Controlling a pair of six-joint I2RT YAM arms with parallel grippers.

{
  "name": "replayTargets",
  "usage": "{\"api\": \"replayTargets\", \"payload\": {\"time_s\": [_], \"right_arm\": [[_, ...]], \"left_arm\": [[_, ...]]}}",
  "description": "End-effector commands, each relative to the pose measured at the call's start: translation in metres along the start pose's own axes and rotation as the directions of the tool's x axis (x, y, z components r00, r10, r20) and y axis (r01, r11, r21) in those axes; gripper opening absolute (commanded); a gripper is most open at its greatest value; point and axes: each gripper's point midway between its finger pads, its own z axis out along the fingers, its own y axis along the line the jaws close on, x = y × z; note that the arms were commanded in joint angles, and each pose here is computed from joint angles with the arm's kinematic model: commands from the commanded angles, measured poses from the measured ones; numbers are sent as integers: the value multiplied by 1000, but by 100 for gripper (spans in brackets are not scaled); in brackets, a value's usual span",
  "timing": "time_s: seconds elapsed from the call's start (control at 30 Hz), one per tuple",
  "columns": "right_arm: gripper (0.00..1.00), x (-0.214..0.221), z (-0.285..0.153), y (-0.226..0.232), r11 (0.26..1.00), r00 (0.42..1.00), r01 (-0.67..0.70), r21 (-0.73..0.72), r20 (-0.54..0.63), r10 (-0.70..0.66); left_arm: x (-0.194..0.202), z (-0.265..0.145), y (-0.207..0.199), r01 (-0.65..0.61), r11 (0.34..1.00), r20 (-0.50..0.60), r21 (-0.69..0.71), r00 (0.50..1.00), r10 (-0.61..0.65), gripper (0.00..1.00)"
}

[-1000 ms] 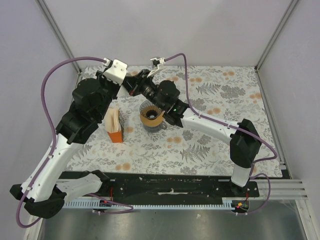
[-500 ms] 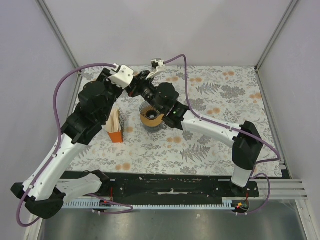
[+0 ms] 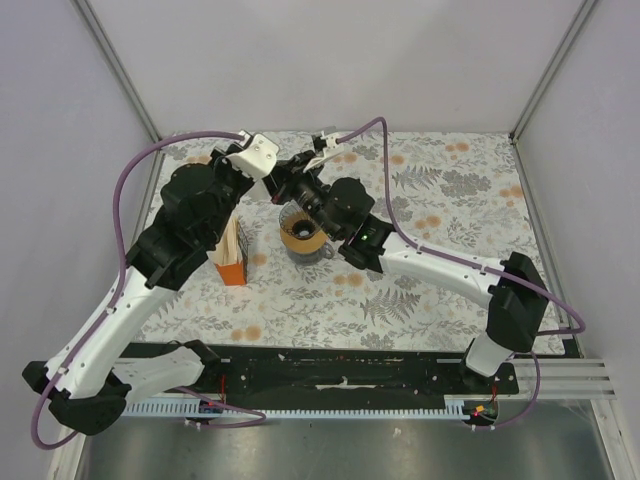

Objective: Place the coffee filter in the dripper

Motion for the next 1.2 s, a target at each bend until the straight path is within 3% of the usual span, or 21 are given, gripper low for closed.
{"api": "replayTargets", "payload": {"time_s": [0.0, 0.13, 0.27, 0.4, 0.7, 0.8, 0.97, 1.07, 1.17], "right_arm": [[0, -63, -10, -14, 991, 981, 92, 92, 164, -107], [0, -62, -6, -19, 982, 975, 154, 108, 147, -169], [34, -62, -7, -14, 986, 974, 156, 60, 154, -164], [46, -52, -1, 4, 991, 983, 129, -38, 134, -123], [51, -40, 12, 37, 978, 995, 53, -204, 97, -34], [45, -36, 17, 39, 975, 997, 29, -218, 81, -12], [13, -32, 15, 5, 996, 999, 22, -81, 49, -18], [0, -36, 9, -13, 999, 999, 28, -38, 40, -26], [0, -36, 5, -31, 999, 998, 49, 7, 30, -49]], "left_arm": [[-16, -11, 50, 14, 987, 13, -162, 1000, -12, 2], [-18, -11, 47, 23, 990, 16, -139, 1000, -21, 2], [-22, -14, 44, 77, 990, 38, -115, 997, -73, 2], [-30, -14, 35, 143, 988, 58, -52, 988, -140, 2], [-34, -15, 32, 183, 983, 71, -26, 981, -181, 2], [-36, -16, 33, 198, 980, 76, -25, 978, -195, 2], [-37, -19, 43, 204, 977, 74, -65, 977, -199, 2], [-38, -20, 45, 199, 978, 79, -69, 978, -193, 2], [-41, -20, 45, 206, 977, 89, -61, 976, -200, 2]]}}
